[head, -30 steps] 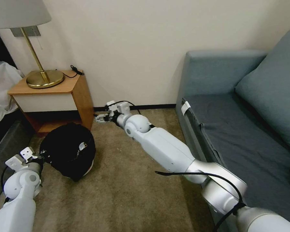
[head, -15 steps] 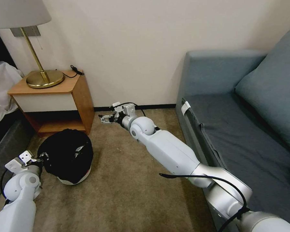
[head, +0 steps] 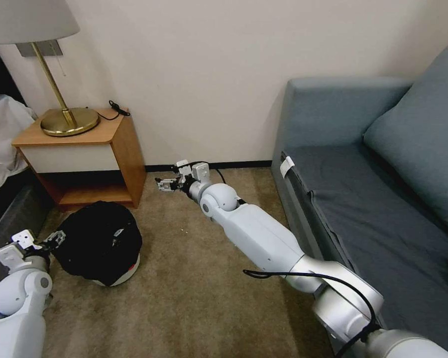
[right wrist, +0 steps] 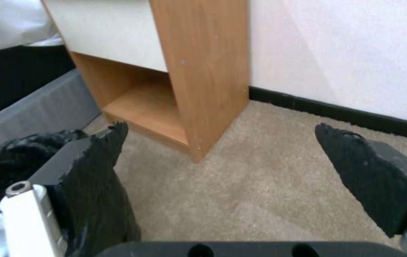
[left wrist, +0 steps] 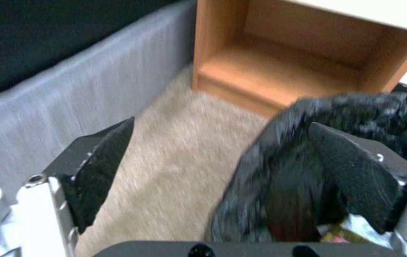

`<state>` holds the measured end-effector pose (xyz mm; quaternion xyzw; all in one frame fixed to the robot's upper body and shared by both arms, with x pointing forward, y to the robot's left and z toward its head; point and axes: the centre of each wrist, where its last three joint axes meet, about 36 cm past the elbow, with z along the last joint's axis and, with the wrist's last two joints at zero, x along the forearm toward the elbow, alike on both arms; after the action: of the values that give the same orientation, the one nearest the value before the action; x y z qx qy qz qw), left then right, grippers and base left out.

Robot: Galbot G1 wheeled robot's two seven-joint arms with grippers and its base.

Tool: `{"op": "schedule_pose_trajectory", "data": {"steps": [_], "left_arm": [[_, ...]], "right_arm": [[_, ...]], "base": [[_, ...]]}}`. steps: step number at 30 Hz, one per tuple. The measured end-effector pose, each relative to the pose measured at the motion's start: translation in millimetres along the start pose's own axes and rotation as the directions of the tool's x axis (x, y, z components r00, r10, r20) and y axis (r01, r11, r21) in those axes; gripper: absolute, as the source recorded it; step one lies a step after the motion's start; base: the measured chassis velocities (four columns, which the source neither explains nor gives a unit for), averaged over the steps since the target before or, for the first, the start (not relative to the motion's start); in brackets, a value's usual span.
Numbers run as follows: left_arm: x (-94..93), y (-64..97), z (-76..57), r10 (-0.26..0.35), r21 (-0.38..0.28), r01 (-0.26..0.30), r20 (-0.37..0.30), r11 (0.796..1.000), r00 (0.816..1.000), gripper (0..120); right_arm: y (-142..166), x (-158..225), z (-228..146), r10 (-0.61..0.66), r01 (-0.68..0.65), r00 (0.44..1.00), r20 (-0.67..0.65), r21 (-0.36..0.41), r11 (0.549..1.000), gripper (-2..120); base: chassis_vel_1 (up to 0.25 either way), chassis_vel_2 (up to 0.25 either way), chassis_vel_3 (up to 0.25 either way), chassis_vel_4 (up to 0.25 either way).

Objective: Pick up the trash bin, then pick up the garbage on the floor and place it into the trash bin.

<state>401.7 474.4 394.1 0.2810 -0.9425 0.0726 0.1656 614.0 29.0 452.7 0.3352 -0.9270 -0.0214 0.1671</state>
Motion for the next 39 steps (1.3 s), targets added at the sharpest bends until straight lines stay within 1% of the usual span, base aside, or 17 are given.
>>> {"op": "schedule_pose_trajectory", "data": {"steps": [1, 2, 3, 4, 7, 10, 12, 13, 14, 15, 19, 21, 24, 27, 28, 30, 39], "left_arm": [[1.3, -1.9, -2.5, 0.004, -0.037, -0.003, 0.034, 0.999, 0.999, 100], [1.3, -1.9, -2.5, 0.004, -0.037, -0.003, 0.034, 0.999, 0.999, 100], [3.1, -8.2, -6.4, 0.025, -0.080, -0.019, 0.069, 0.997, 0.997, 100], [3.1, -8.2, -6.4, 0.025, -0.080, -0.019, 0.069, 0.997, 0.997, 100], [4.3, -32.7, -16.2, 0.102, -0.169, -0.079, 0.132, 0.982, 0.986, 100], [4.0, -40.4, -17.7, 0.129, -0.189, -0.101, 0.142, 0.977, 0.981, 100], [2.6, -55.2, -19.0, 0.175, -0.219, -0.138, 0.157, 0.966, 0.972, 100], [0.7, -63.7, -16.8, 0.197, -0.235, -0.157, 0.159, 0.959, 0.968, 100], [0.7, -63.7, -16.8, 0.197, -0.235, -0.157, 0.159, 0.959, 0.968, 100], [-1.4, -72.4, -10.7, 0.222, -0.256, -0.178, 0.152, 0.950, 0.963, 100], [-2.5, -81.9, -2.1, 0.251, -0.272, -0.207, 0.138, 0.940, 0.958, 100], [-2.9, -92.9, 9.6, 0.287, -0.282, -0.245, 0.119, 0.928, 0.950, 100], [-2.4, -98.6, 14.6, 0.307, -0.284, -0.265, 0.112, 0.921, 0.945, 100], [-2.3, -98.9, 14.7, 0.307, -0.284, -0.266, 0.112, 0.921, 0.945, 100], [-1.3, -105.7, 16.8, 0.325, -0.285, -0.284, 0.108, 0.915, 0.940, 100], [-0.1, -110.3, 16.7, 0.339, -0.284, -0.298, 0.106, 0.911, 0.935, 100], [2.4, -114.2, 12.3, 0.356, -0.289, -0.313, 0.109, 0.904, 0.928, 100]], "right_arm": [[-2.3, -2.5, 2.0, 0.011, -0.011, 1.000, -0.001, -0.010, 1.000, 100], [-2.3, -2.5, 2.0, 0.011, -0.011, 1.000, -0.001, -0.010, 1.000, 100], [-6.3, -5.5, 4.8, 0.030, -0.030, 1.000, -0.003, -0.022, 0.999, 100], [-6.3, -5.5, 4.8, 0.030, -0.030, 1.000, -0.003, -0.022, 0.999, 100], [-23.2, -10.8, 12.2, 0.093, -0.093, 0.996, -0.007, -0.051, 0.994, 100], [-28.9, -11.6, 16.0, 0.112, -0.112, 0.994, -0.011, -0.061, 0.992, 100], [-40.0, -11.6, 25.3, 0.146, -0.147, 0.989, -0.018, -0.081, 0.986, 100], [-46.8, -10.8, 32.0, 0.169, -0.170, 0.985, -0.021, -0.094, 0.981, 100], [-46.8, -10.8, 32.0, 0.169, -0.170, 0.985, -0.021, -0.094, 0.981, 100], [-53.5, -9.1, 40.3, 0.197, -0.199, 0.980, -0.027, -0.113, 0.973, 100], [-61.1, -6.0, 51.6, 0.229, -0.232, 0.973, -0.036, -0.136, 0.963, 100], [-77.2, 0.8, 68.7, 0.282, -0.286, 0.958, -0.047, -0.170, 0.943, 100], [-88.5, 5.8, 77.6, 0.314, -0.318, 0.948, -0.052, -0.198, 0.927, 100], [-88.9, 6.0, 78.0, 0.316, -0.320, 0.947, -0.052, -0.199, 0.926, 100], [-98.1, 11.1, 89.2, 0.343, -0.347, 0.938, -0.057, -0.218, 0.912, 100], [-104.2, 15.3, 95.0, 0.360, -0.362, 0.931, -0.056, -0.234, 0.902, 100], [-116.9, 22.1, 97.2, 0.389, -0.385, 0.921, -0.038, -0.255, 0.887, 100]], "base": [[0.000, 0.000, 0.000, 0.000], [0.000, 0.000, 0.000, 0.000], [0.000, 0.000, 0.000, 0.000], [0.000, 0.000, 0.000, 0.000], [0.000, 0.000, 0.000, 0.000], [0.000, 0.000, 0.000, 0.000], [0.000, 0.000, 0.000, 0.000], [0.000, 0.000, 0.000, 0.000], [0.000, 0.000, 0.000, 0.000], [0.000, 0.000, 0.000, 0.000], [0.000, 0.000, 0.000, 0.000], [0.000, 0.000, 0.000, 0.000], [0.000, 0.000, 0.000, 0.000], [0.000, 0.000, 0.000, 0.000], [0.000, 0.000, 0.000, 0.000], [0.000, 0.000, 0.000, 0.000], [0.000, 0.000, 0.000, 0.000]]}}
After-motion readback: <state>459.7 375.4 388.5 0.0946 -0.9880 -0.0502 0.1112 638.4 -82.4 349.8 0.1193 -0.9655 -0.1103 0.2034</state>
